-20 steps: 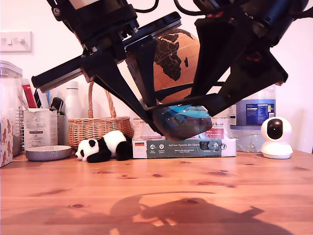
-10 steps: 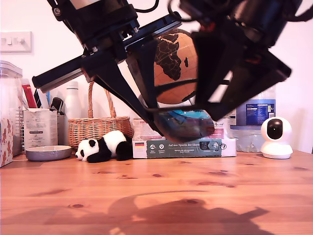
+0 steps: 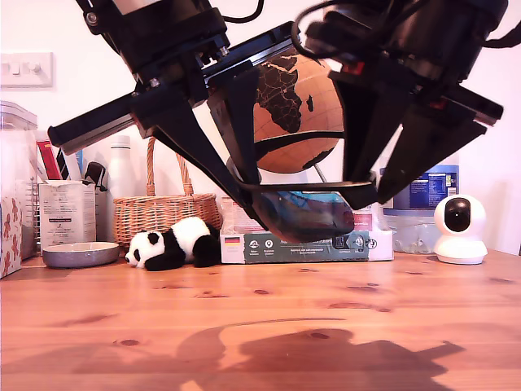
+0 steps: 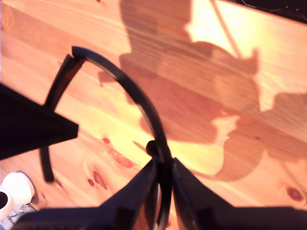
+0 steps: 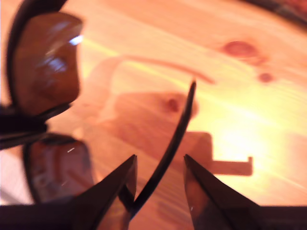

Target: Pick up the sunglasses and open them, then place them back on the table

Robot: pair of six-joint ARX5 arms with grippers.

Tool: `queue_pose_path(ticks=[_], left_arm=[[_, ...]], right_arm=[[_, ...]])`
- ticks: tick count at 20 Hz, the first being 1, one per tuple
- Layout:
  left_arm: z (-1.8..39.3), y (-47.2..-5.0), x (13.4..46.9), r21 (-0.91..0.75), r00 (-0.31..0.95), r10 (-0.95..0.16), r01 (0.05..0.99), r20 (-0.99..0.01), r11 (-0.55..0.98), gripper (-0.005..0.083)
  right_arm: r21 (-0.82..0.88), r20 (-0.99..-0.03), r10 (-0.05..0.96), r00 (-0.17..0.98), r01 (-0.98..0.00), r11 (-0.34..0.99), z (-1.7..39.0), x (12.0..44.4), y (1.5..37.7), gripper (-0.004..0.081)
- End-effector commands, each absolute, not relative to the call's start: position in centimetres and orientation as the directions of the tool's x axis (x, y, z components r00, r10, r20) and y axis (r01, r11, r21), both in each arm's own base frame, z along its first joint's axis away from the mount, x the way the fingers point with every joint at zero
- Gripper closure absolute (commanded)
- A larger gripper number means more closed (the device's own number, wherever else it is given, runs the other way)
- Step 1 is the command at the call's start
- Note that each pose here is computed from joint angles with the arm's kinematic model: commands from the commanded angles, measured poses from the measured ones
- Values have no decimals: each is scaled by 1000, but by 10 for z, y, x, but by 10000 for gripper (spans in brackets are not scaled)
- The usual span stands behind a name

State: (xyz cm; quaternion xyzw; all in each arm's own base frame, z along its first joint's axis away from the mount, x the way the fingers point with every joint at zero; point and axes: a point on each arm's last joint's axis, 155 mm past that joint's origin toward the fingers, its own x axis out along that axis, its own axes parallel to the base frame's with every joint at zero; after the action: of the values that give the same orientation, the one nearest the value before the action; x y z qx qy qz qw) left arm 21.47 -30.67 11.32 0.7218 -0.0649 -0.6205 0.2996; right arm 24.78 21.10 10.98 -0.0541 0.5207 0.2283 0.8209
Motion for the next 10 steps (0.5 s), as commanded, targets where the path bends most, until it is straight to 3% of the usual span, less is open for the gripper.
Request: queue_pose_path(ticks=[1, 10], left_arm=[[114, -308, 213, 514, 212, -470, 278, -857, -812, 793], [112, -305, 211, 502, 206, -459, 283, -864, -817, 793]], right_arm=[[110, -903, 262, 341, -407, 907, 97, 247, 199, 502], [35, -923, 175, 343, -377, 926, 92, 245, 181, 502]])
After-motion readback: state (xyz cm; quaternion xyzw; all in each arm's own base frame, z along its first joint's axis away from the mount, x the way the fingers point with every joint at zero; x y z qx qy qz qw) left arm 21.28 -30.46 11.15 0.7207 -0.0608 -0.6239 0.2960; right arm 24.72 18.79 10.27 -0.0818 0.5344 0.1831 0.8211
